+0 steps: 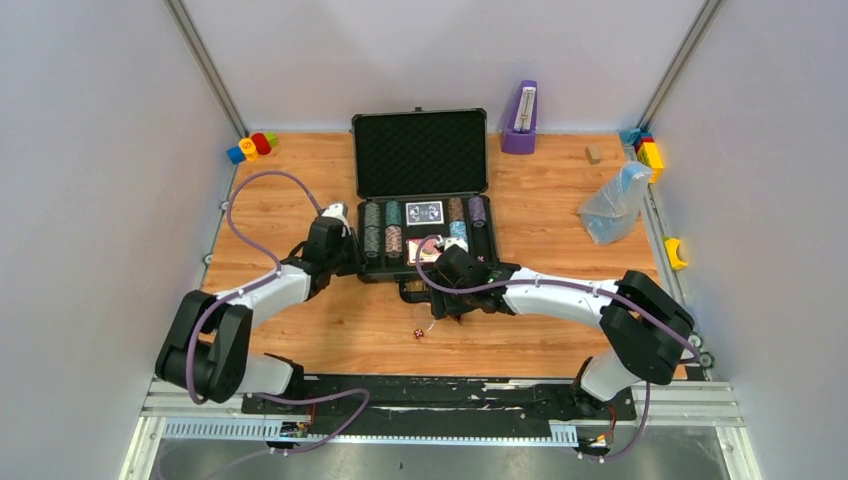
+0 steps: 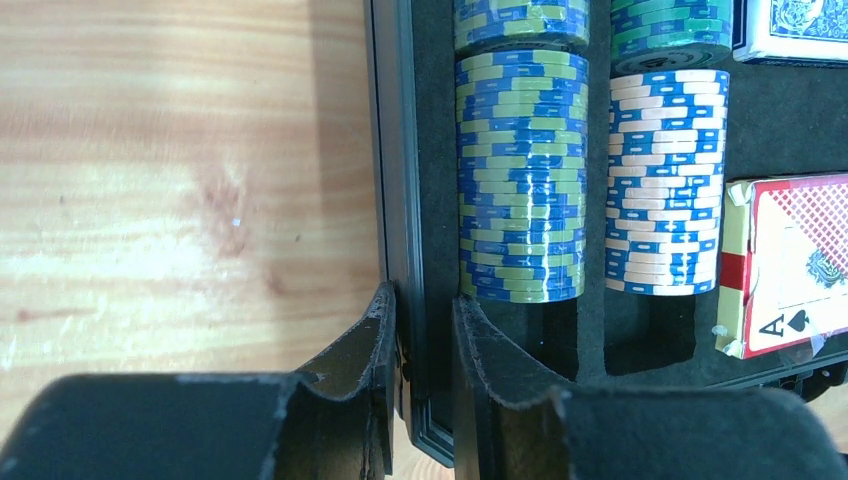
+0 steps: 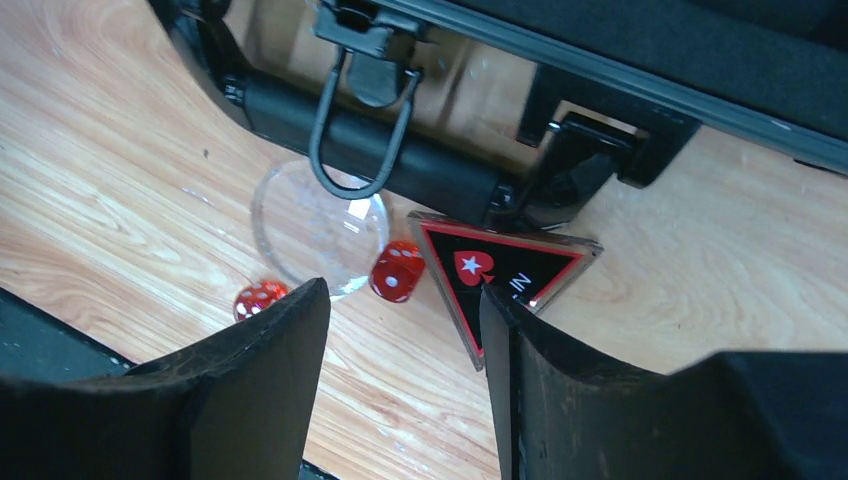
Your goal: Pack up texas hold em set
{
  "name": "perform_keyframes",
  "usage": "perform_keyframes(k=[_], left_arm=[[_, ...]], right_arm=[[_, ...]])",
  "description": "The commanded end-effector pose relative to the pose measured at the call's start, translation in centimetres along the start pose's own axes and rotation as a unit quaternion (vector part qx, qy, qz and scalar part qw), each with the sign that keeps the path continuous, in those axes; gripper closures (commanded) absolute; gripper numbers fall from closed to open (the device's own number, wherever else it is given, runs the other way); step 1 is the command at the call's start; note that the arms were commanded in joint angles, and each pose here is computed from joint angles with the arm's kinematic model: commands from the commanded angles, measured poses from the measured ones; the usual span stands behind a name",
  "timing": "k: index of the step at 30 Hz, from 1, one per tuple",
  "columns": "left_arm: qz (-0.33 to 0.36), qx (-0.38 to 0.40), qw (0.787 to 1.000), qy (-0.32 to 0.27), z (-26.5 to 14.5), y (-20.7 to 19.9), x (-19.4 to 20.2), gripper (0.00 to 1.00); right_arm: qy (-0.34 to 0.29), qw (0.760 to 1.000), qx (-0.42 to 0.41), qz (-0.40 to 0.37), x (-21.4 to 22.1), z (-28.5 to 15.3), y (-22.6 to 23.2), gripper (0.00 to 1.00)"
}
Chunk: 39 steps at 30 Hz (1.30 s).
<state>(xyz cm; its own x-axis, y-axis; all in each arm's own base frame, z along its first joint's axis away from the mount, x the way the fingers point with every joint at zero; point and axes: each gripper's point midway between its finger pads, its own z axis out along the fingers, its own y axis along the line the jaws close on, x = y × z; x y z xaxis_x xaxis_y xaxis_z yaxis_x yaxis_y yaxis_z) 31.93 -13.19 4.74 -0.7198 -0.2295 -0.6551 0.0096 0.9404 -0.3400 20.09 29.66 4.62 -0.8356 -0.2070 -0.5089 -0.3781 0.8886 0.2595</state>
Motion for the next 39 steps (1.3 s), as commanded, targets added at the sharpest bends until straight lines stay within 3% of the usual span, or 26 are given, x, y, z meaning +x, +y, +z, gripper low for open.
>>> perform_keyframes(k=[1, 14, 17, 21, 25, 27, 30, 39], left_arm=[[-0.031, 0.027, 0.999, -0.034, -2.2, -1.7, -0.9, 0.97], [-0.002, 0.007, 0.998, -0.056, -7.4, -1.3, -2.2, 0.44], [0.002, 0.004, 0.999, -0.044, -8.6, -1.1, -1.7, 0.33], [0.008, 0.029, 0.999, -0.017, -9.7, -2.4, 0.0, 0.30], [0.027, 0.005, 1.000, -0.008, -10.5, -3.2, 2.7, 0.33], [0.037, -0.001, 0.999, -0.005, -10.7, -3.9, 3.8, 0.33], [0.033, 0.007, 0.999, 0.004, -11.0, -4.9, 5.4, 0.32], [0.046, 0.047, 0.998, 0.020, -11.6, -9.0, 9.2, 0.31]], right_arm=[[-0.007, 1.000, -0.009, 0.008, 0.4, -1.2, 0.4, 0.42], [0.018, 1.000, -0.008, -0.003, 2.7, 0.0, 1.6, 0.51], [0.026, 1.000, -0.001, -0.010, 3.1, 0.7, 1.8, 0.58], [0.024, 0.999, 0.016, -0.015, 3.1, 1.3, 1.7, 0.65], [0.008, 0.999, 0.033, -0.018, 2.3, 1.2, 1.2, 0.75], [-0.002, 0.999, 0.040, -0.020, 1.8, 0.8, 1.0, 0.71], [-0.011, 0.999, 0.038, -0.024, 1.2, 0.5, 1.2, 0.54], [-0.011, 0.998, 0.051, -0.026, 0.6, 1.6, 1.4, 0.62]])
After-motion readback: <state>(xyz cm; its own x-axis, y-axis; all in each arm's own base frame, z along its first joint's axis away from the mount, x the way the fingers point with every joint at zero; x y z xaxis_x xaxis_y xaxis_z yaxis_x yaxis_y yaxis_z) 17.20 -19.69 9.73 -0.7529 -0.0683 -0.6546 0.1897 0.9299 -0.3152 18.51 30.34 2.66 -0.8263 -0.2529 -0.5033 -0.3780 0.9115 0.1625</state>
